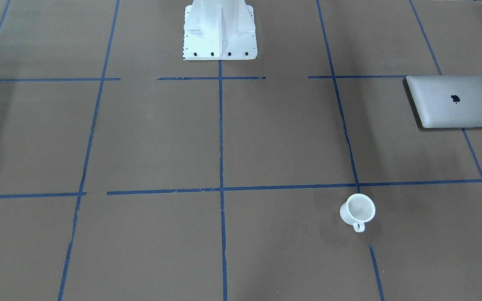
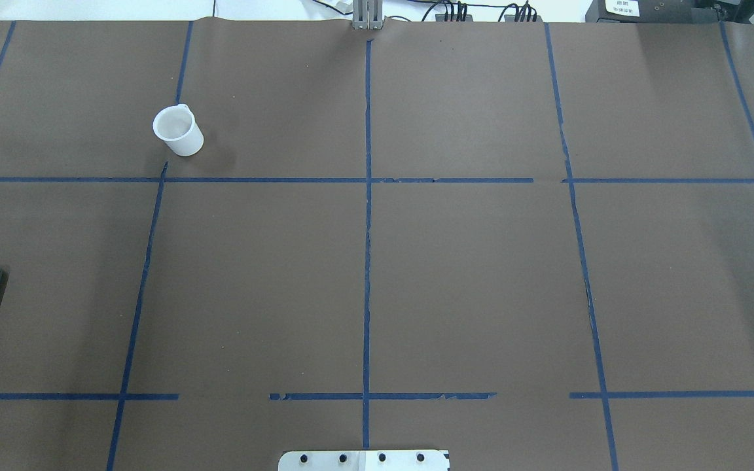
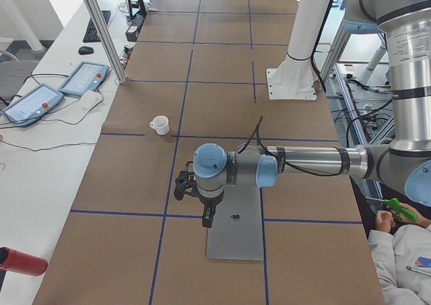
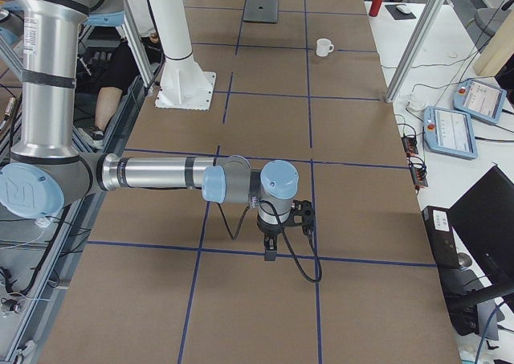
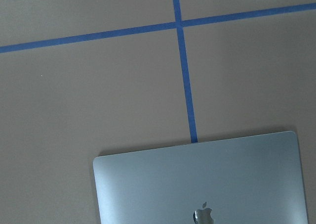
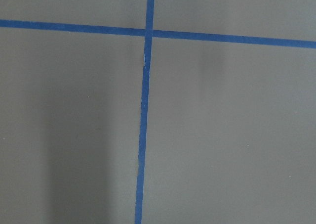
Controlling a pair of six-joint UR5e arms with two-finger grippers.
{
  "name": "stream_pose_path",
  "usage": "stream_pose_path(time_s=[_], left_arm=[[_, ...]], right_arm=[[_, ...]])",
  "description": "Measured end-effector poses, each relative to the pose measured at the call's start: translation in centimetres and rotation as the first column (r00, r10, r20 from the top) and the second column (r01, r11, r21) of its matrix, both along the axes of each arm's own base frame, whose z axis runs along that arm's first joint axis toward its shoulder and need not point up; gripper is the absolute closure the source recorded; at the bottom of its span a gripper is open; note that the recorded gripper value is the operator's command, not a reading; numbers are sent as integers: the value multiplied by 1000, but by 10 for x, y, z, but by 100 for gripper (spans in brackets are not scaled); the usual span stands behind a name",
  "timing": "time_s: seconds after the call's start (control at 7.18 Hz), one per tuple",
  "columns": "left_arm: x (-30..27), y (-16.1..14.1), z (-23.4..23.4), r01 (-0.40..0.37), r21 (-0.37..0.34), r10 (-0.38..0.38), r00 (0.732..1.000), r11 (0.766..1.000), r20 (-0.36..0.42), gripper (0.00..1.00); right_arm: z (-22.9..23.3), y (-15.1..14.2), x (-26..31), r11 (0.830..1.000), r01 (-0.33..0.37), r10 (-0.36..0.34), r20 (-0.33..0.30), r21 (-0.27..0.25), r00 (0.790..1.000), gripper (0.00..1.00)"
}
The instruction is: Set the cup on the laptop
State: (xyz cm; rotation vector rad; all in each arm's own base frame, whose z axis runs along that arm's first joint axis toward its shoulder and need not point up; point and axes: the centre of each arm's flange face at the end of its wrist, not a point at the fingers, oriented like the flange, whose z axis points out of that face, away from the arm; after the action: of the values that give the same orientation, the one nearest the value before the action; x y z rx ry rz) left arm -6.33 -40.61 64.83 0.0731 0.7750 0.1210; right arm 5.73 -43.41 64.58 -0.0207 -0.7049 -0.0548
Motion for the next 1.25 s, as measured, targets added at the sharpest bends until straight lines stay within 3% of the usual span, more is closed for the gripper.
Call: stream_pose_path(time_s=[0.56,0.84,0.97,1.25], left_arm=[[0,-8,-5,-3,18,3,1000,1000,-1,0],[3,-14,-14,-2,77,3,1000,997,-4,0],[6,-30,-28,27,105,-25,999,994,-23,0],[48,-103,-85,48,132,-38,996,990,-76,0]], right_arm=[[0,0,0,1000,0,0,0,0,1000,0],[0,0,0,1000,0,0,-1,0,1000,0],[0,0,0,1000,0,0,0,0,1000,0],[0,0,0,1000,0,0,0,0,1000,0]])
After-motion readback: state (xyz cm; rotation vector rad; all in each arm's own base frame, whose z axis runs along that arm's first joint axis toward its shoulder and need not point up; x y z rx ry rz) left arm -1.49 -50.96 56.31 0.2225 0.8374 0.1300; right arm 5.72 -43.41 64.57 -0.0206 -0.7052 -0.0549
